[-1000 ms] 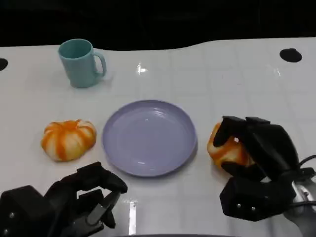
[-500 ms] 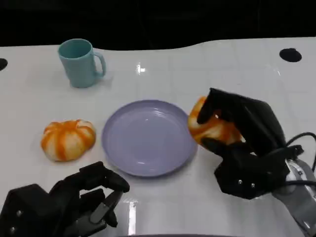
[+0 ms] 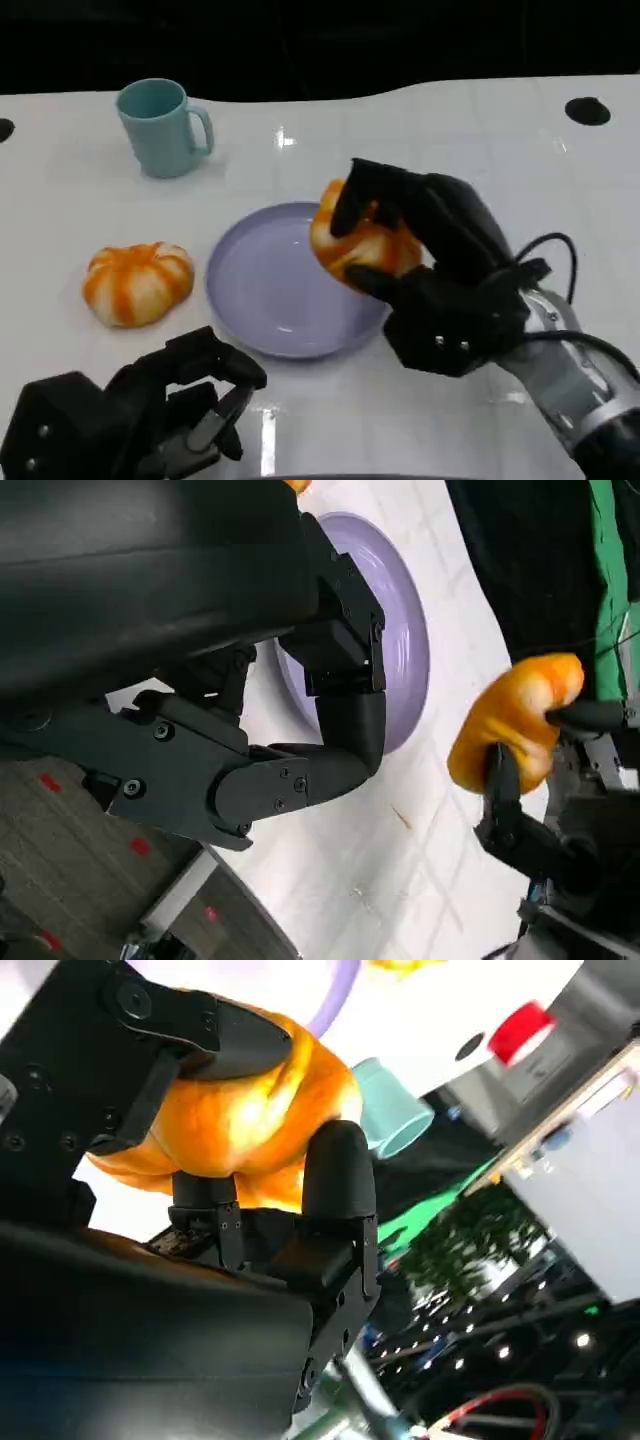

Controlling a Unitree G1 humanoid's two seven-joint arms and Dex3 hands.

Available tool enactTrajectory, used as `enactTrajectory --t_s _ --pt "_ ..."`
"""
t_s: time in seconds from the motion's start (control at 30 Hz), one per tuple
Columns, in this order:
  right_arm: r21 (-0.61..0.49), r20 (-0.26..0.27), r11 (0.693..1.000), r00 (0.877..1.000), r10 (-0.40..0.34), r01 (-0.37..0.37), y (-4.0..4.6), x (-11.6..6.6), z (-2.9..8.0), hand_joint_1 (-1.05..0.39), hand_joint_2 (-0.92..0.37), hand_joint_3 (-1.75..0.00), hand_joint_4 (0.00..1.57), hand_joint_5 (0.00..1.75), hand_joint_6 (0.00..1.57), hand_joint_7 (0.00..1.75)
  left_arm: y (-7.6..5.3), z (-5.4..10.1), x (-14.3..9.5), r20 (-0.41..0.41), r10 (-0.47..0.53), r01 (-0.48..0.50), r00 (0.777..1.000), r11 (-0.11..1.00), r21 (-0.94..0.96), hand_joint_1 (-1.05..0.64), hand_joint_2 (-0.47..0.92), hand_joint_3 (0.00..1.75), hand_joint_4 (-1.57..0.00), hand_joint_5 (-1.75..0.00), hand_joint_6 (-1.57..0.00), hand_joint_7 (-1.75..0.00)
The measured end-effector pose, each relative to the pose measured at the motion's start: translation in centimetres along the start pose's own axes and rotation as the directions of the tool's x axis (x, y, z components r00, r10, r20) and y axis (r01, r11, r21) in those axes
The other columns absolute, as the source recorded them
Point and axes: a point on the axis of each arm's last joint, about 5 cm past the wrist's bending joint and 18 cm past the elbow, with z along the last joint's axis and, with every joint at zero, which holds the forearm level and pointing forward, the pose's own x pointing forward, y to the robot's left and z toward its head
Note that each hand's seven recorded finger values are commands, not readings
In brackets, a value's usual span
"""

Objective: Grasp the bread from the table and place it into the plate.

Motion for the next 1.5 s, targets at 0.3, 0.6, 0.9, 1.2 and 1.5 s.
enactTrajectory --t_s 0.3,0.6,0.9,1.2,1.5 --pt "0.063 -0.045 0.994 0.994 0.097 -0.094 2.52 1.2 -0.2 -0.08 -0.29 -1.45 0.87 1.75 0.77 1.48 -0.1 -0.2 -0.2 -0.003 0.001 -0.001 1.0 1.0 -0.008 -0.38 0.88 0.55 -0.67 -1.75 -0.65 -1.35" --pt "0.057 -0.177 0.956 0.94 0.292 -0.287 2.5 2.2 -0.5 -0.43 -0.9 -0.24 0.08 0.44 0.35 0.06 -0.3 -0.1 -0.3 0.0 0.0 0.0 1.0 1.0 -0.01 -0.39 0.88 0.56 -0.68 -1.75 -0.65 -1.35" --pt "-0.011 -0.235 0.886 0.863 0.447 -0.463 1.27 2.4 -0.1 -0.67 -0.92 -0.35 0.01 0.09 0.15 0.0 -0.5 -0.3 -0.5 0.003 -0.001 0.001 1.0 1.0 -0.017 -0.38 0.88 0.57 -0.67 -1.75 -0.64 -1.34" --pt "0.029 -0.183 0.898 0.881 0.437 -0.44 -0.34 0.4 0.0 -0.65 -0.92 -0.38 0.12 0.18 0.21 0.03 -0.8 -0.2 -0.4 0.0 0.006 -0.006 1.0 1.0 0.008 -0.38 0.87 0.59 -0.65 -1.75 -0.63 -1.34" --pt "0.128 -0.121 0.937 0.933 0.339 -0.324 -2.04 -3.1 0.4 -0.54 -0.92 -0.27 0.37 0.39 0.39 0.11 -0.8 -0.2 -0.3 0.002 0.01 -0.01 1.0 1.0 -0.002 -0.38 0.87 0.59 -0.66 -1.75 -0.63 -1.35"
